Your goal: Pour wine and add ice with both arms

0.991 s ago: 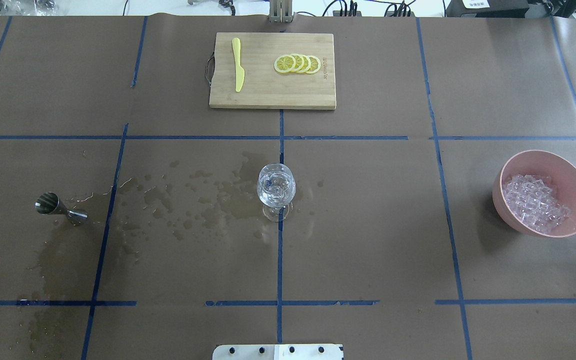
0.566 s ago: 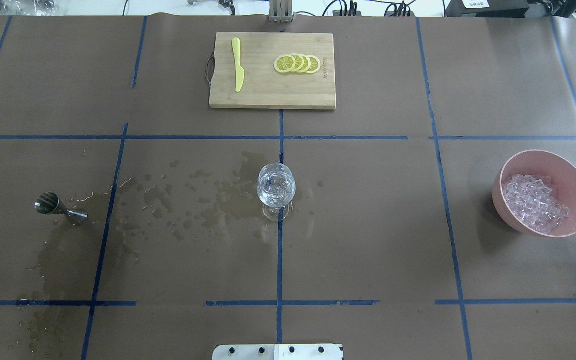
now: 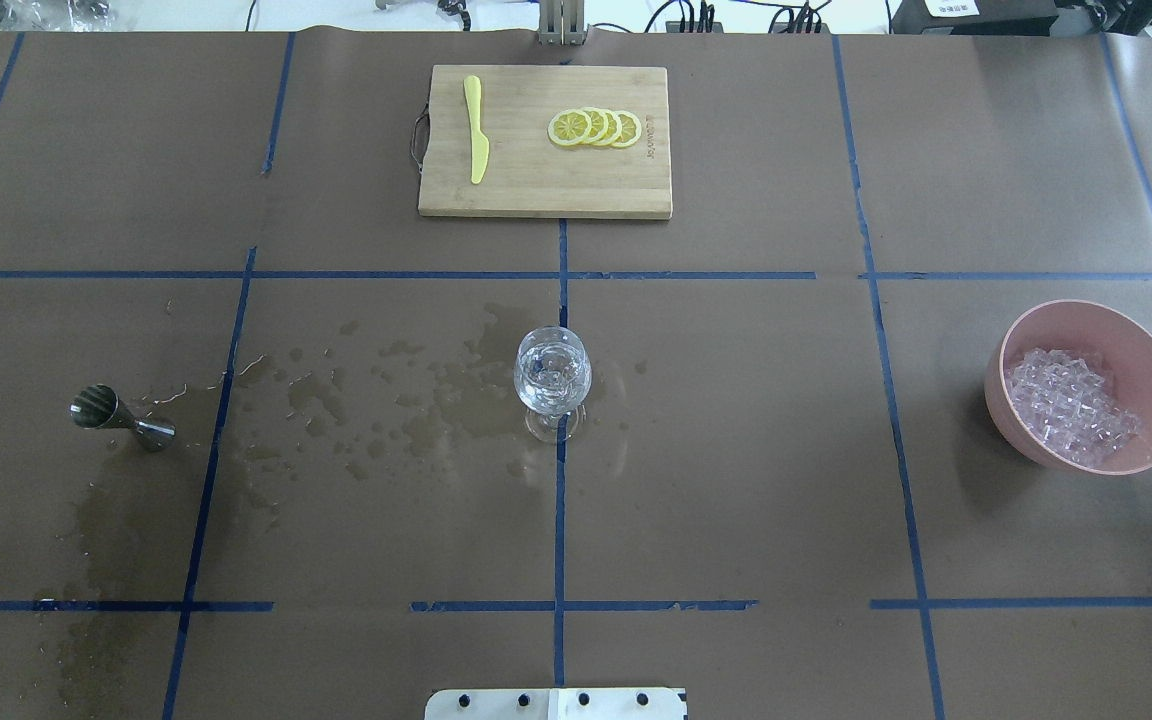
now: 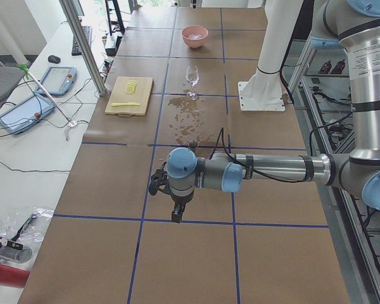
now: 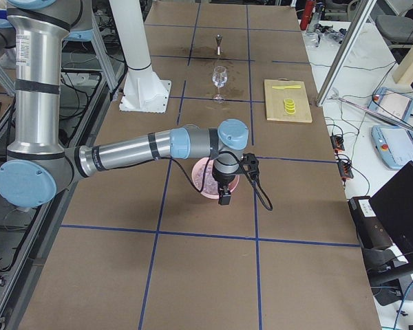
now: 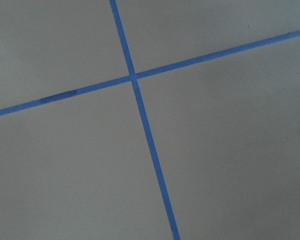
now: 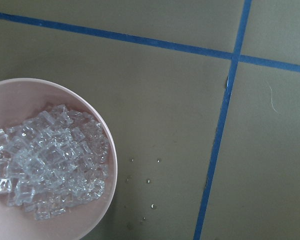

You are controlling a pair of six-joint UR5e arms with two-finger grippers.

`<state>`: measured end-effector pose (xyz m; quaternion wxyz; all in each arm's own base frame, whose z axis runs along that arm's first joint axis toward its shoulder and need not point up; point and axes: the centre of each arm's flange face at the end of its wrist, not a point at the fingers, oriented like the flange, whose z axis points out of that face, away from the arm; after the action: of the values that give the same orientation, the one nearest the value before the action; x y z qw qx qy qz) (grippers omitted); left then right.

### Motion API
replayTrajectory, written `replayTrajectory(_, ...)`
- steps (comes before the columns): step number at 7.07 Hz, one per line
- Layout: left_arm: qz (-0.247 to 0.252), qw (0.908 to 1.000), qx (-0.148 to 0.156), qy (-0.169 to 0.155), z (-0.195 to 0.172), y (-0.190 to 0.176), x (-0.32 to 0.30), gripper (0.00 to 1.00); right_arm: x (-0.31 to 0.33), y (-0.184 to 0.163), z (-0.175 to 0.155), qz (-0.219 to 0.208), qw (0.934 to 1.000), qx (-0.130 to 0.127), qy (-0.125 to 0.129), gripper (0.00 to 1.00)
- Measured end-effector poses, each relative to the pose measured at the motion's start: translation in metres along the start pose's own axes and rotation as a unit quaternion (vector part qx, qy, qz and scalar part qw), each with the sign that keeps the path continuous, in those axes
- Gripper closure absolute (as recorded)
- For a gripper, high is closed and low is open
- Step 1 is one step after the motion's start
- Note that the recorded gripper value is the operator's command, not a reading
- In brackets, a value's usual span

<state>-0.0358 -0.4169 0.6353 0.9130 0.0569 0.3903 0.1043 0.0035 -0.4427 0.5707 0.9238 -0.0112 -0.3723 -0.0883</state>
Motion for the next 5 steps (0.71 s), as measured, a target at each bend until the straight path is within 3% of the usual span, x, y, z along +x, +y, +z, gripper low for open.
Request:
replayTrajectory(2, -0.013, 0.9999, -0.006, 0.002, -0.015, -0.003, 0.012, 0.0, 0.021, 0.003, 0.021, 0.01, 0.9999, -0.012, 0.003, 0.0)
replayTrajectory(5, -0.009, 0.9999, 0.008, -0.006, -0.03, -0.018, 0.015, 0.0, 0.03, 0.01, 0.031, -0.001, 1.0, 0.001, 0.004, 0.0)
